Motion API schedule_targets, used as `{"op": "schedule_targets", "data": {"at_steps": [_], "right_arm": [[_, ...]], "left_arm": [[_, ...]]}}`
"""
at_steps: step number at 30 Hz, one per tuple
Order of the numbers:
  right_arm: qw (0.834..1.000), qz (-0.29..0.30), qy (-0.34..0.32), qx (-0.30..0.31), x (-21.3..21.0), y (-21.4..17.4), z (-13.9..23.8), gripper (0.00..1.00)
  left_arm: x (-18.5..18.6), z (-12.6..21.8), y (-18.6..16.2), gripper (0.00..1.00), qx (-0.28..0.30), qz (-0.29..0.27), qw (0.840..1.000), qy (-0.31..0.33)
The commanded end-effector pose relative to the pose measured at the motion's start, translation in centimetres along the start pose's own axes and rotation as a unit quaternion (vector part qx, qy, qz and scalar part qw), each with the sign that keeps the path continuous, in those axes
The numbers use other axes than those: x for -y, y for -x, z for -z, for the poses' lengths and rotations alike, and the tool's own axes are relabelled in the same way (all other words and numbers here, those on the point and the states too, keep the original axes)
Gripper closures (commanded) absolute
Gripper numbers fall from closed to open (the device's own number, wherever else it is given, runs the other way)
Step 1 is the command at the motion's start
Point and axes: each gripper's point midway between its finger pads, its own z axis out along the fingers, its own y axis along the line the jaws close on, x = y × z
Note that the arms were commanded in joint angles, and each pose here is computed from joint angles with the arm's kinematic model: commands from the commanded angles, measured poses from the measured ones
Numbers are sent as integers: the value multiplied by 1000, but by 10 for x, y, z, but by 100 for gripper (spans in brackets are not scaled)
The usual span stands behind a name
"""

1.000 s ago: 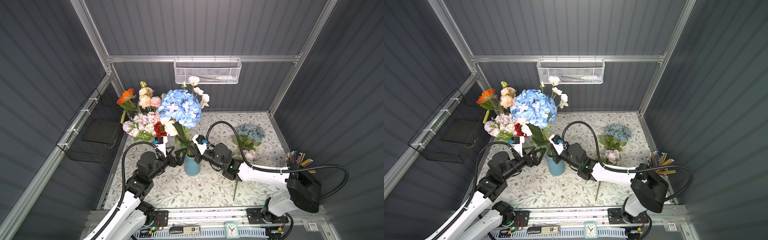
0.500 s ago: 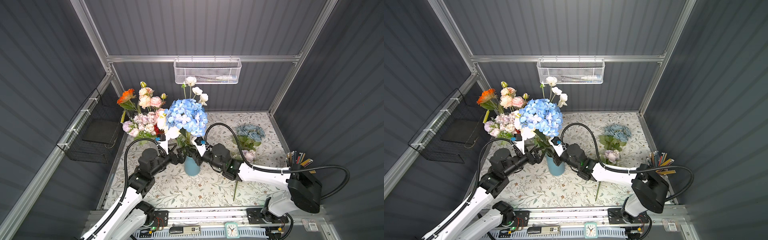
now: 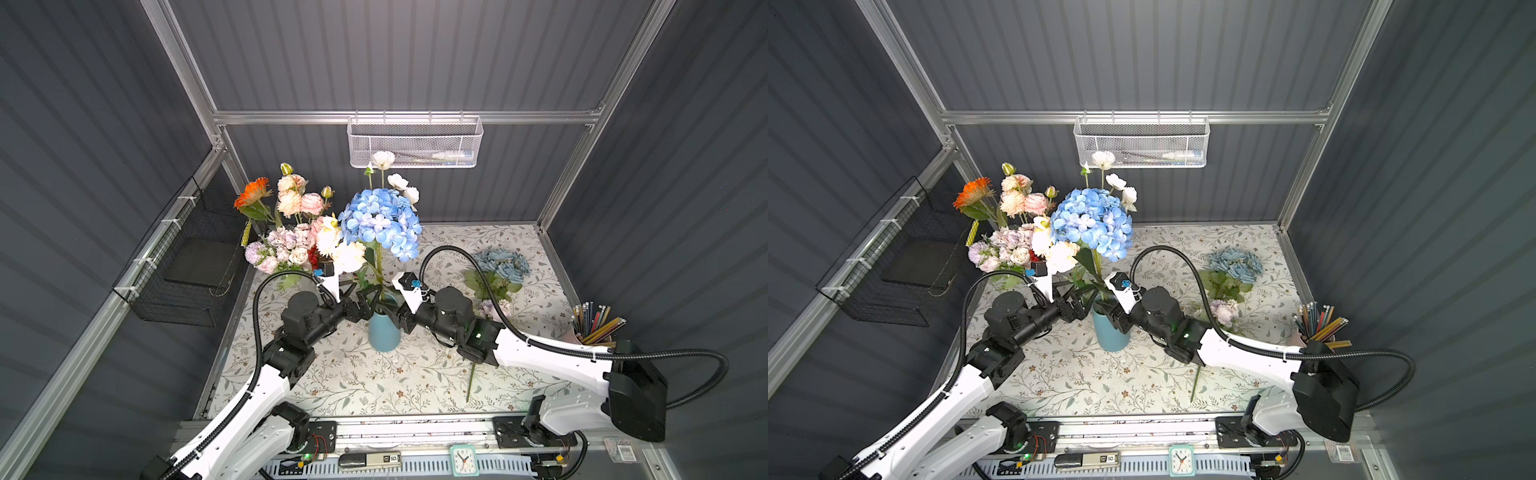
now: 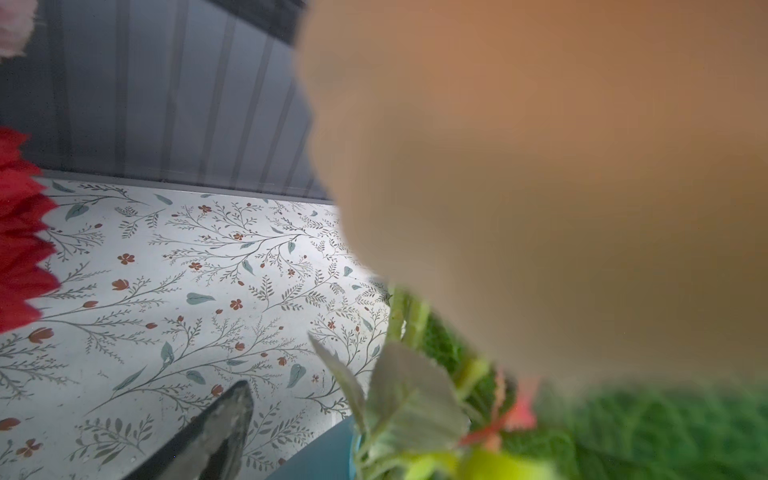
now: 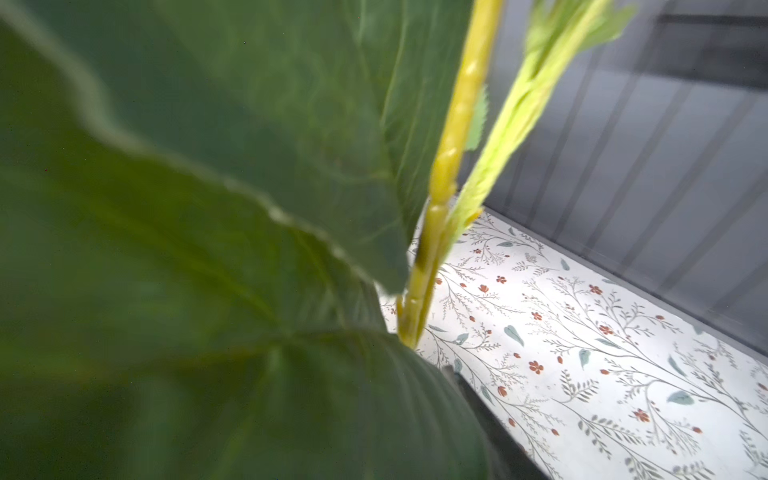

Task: Arrange the flowers into the vase
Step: 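Lower the blue hydrangea stem into the teal vase and open right gripper, then move right gripper to the white and lavender bouquet stem and grasp it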

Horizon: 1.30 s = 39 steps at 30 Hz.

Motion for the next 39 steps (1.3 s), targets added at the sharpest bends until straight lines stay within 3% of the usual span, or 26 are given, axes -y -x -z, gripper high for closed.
{"op": "schedule_targets", "data": {"at_steps": [1, 8, 15, 18, 24, 29, 34, 39], "right_arm": [[1000, -2, -28, 0, 10, 4, 14, 37], [996, -13, -85, -6, 35, 12, 38, 32], [976, -106, -159, -105, 65, -38, 59, 32], [953, -155, -190, -178, 68, -75, 74, 32], [869, -256, -263, -331, 64, -152, 121, 35], [818, -291, -287, -405, 55, -193, 157, 38], [786, -306, -328, -425, 58, -216, 189, 41], [788, -312, -359, -392, 70, -220, 206, 51]], "left_arm": [[6, 0, 13, 0, 18, -2, 1000, -9], [3, -1, 9, 0, 18, 1, 1000, -7], [-1, 0, 5, 0, 25, 13, 1000, -5], [-2, 0, 5, 0, 32, 20, 999, -5], [0, -3, 11, 0, 47, 24, 999, -13], [-1, -2, 12, 0, 50, 20, 998, -11], [-2, 1, 11, 0, 48, 13, 999, -3], [-6, 3, 9, 0, 47, 11, 999, 7]]}}
